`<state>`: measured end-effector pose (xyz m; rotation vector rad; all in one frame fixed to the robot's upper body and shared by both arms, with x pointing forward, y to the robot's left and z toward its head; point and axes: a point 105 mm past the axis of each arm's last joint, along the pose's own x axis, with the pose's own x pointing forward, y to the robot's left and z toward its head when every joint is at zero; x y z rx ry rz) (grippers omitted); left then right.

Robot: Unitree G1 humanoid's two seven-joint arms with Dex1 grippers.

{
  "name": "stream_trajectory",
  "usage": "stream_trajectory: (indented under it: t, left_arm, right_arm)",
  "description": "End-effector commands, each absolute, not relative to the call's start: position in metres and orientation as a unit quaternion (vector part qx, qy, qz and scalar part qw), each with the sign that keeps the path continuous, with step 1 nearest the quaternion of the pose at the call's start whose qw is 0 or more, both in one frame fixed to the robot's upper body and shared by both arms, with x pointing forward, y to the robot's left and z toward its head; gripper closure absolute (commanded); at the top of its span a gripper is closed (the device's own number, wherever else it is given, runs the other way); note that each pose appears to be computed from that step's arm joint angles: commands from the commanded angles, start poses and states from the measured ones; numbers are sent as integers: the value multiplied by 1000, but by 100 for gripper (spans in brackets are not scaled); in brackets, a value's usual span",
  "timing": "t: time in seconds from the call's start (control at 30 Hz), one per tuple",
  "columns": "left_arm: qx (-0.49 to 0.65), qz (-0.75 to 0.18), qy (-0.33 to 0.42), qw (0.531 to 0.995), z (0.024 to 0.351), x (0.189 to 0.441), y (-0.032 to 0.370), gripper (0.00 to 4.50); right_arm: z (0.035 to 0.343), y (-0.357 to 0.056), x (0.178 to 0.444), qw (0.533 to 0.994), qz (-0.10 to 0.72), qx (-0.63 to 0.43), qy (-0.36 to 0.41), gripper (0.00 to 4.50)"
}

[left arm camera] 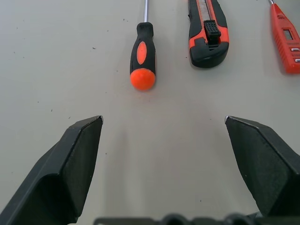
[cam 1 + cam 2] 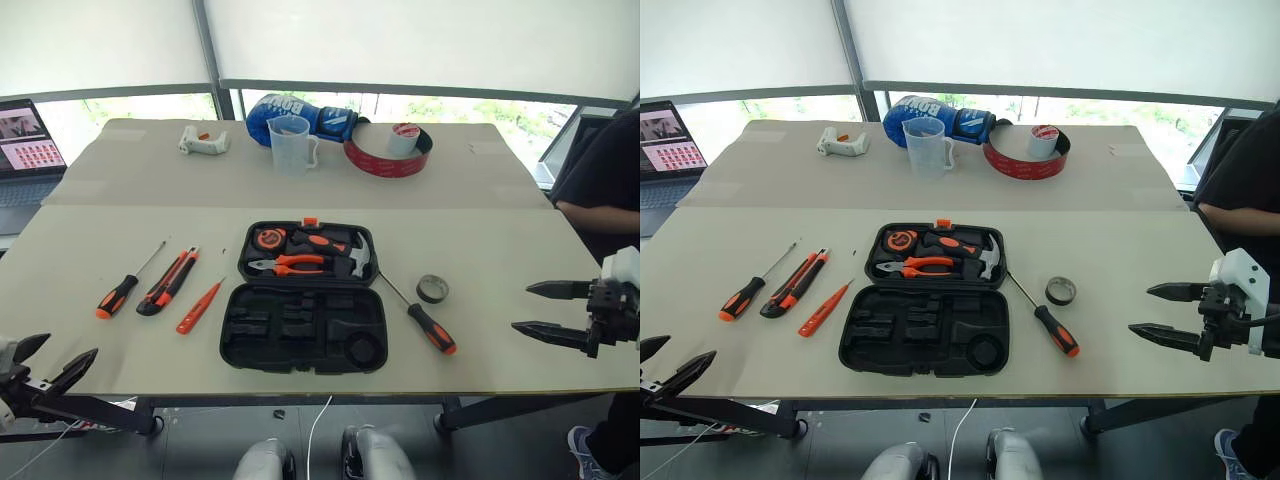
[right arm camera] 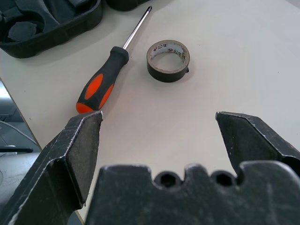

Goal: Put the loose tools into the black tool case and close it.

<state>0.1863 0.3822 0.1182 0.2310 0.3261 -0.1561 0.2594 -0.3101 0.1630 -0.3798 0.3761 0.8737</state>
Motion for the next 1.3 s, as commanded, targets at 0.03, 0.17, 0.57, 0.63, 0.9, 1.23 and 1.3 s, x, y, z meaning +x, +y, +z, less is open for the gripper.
stream_trajectory:
  t: [0.03, 0.17, 0.57, 0.63, 0.9, 1.23, 1.3]
  left_arm:
    - [124, -73, 154, 977, 131, 190, 383, 2]
    - [100, -87, 159, 978, 140, 209, 376, 2]
    - [94, -94, 224, 965, 137, 276, 384, 2]
    - [84, -107, 237, 962, 132, 285, 383, 2]
    - [88, -119, 268, 952, 112, 303, 386, 28]
    - [87, -139, 199, 966, 140, 320, 388, 361]
    - [98, -166, 161, 968, 165, 327, 380, 360]
  right_arm:
    - [177, -313, 260, 879, 407, -199, 150, 0]
    - [188, -300, 262, 877, 417, -202, 126, 0]
    - [230, -192, 248, 823, 525, -215, 27, 0]
    - [235, -176, 243, 811, 543, -216, 15, 0]
    - [236, -164, 239, 804, 553, -219, 10, 0]
    - [235, -172, 243, 814, 534, -227, 10, 0]
    - [235, -174, 242, 815, 535, -224, 16, 0]
